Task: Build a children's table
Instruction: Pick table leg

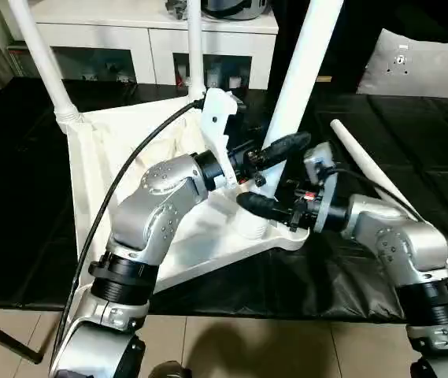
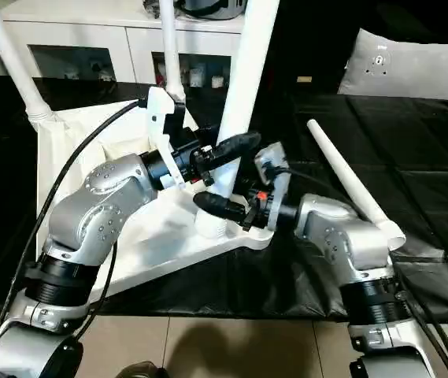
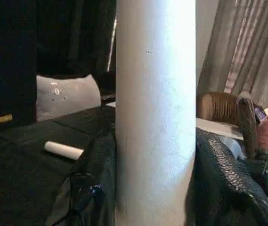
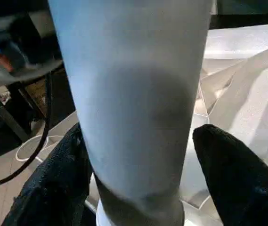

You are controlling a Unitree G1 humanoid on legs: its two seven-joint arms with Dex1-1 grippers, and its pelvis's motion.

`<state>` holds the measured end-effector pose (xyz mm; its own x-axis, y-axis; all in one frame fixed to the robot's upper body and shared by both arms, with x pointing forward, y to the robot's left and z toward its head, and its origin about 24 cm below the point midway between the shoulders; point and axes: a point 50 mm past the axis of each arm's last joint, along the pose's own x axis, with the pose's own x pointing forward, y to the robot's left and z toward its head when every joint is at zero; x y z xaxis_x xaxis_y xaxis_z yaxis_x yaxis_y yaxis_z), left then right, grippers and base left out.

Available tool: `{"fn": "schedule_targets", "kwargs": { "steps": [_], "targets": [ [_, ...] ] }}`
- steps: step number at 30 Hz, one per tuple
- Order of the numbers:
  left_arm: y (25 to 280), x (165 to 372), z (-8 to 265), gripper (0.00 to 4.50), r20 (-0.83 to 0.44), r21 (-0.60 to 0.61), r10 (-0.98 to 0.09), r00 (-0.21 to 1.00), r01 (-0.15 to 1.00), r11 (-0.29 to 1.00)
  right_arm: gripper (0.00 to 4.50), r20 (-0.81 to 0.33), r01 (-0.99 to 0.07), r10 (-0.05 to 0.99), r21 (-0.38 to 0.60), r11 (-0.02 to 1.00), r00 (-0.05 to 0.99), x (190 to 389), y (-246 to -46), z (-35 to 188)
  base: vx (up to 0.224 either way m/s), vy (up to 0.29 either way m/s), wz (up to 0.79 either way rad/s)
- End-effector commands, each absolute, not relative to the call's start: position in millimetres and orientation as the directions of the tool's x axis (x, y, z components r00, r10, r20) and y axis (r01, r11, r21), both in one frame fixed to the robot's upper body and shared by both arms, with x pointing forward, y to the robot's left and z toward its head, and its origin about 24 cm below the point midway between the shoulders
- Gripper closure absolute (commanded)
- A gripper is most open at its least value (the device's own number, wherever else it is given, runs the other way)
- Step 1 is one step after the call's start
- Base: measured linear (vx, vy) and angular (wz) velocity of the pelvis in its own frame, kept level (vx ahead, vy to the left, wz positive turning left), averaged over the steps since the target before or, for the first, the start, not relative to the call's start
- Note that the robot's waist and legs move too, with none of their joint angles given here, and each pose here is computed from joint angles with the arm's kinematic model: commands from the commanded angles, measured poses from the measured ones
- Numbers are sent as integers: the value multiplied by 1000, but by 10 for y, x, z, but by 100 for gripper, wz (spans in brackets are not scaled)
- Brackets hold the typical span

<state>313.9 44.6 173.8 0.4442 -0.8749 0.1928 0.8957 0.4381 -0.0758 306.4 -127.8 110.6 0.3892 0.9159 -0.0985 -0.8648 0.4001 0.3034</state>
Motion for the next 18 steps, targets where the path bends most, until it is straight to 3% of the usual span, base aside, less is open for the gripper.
{"fn": "schedule_targets", "kwargs": {
  "steps": [1,13,18],
  "targets": [
    [413,3103,1809,268,206,-46,-886,415,909,415,138,-101,-866,917,300,399,387,3087,-1266,1135,0,0,0],
    [400,3107,1808,268,209,-50,-883,419,907,419,243,-115,-866,922,317,387,370,3066,-1238,1086,0,0,0],
    [399,3114,1811,268,209,-48,-882,422,906,422,251,-130,-860,911,300,413,392,3086,-1239,1061,0,0,0]
  ]
}}
